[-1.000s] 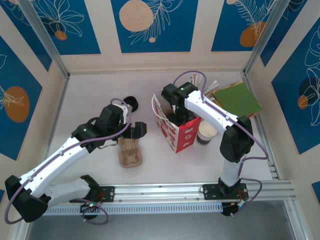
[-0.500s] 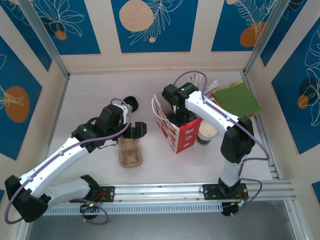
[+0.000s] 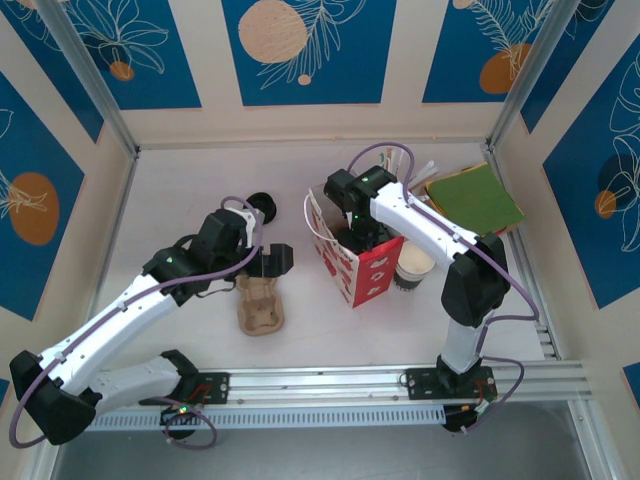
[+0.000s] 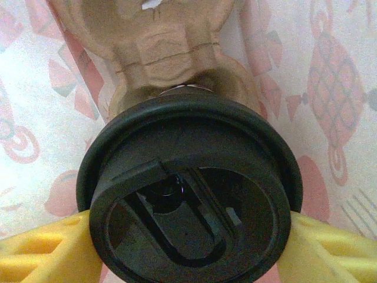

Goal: Pack the takeout coffee

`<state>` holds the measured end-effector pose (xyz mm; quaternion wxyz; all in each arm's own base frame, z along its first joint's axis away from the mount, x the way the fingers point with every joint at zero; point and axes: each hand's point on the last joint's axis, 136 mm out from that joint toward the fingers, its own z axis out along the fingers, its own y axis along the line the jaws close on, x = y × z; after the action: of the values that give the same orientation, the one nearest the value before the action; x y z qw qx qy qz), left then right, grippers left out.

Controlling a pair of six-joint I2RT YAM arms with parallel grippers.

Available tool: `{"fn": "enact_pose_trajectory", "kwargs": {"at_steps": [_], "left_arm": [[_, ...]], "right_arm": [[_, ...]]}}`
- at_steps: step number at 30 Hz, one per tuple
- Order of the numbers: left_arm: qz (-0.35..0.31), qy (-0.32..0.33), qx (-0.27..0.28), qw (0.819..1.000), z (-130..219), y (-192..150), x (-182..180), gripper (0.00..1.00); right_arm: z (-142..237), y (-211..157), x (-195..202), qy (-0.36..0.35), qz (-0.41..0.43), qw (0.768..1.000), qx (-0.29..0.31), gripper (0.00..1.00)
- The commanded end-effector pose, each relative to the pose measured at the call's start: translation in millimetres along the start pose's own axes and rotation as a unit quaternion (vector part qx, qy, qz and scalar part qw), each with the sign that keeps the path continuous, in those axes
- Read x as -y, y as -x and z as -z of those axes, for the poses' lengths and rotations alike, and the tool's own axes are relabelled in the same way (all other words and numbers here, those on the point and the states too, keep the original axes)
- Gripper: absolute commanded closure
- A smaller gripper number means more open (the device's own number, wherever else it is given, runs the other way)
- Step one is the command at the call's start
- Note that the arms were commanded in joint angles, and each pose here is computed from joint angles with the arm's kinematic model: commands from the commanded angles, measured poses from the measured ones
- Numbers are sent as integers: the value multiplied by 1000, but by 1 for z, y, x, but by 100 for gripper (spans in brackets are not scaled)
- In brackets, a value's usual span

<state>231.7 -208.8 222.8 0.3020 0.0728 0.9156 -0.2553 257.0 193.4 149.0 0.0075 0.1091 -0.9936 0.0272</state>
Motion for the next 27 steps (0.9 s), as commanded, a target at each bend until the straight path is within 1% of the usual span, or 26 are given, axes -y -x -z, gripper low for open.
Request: {"fn": "enact_pose_trajectory", "kwargs": {"at_steps": [1, 27], "left_arm": [[-12, 1, 2, 1000, 4, 2, -1, 0], [-17, 2, 2, 1000, 2, 4, 0, 0]], "right_arm": [[5, -13, -1, 9, -5, 1000, -13, 32], [2, -12, -1, 3, -9, 1000, -28, 32]]}}
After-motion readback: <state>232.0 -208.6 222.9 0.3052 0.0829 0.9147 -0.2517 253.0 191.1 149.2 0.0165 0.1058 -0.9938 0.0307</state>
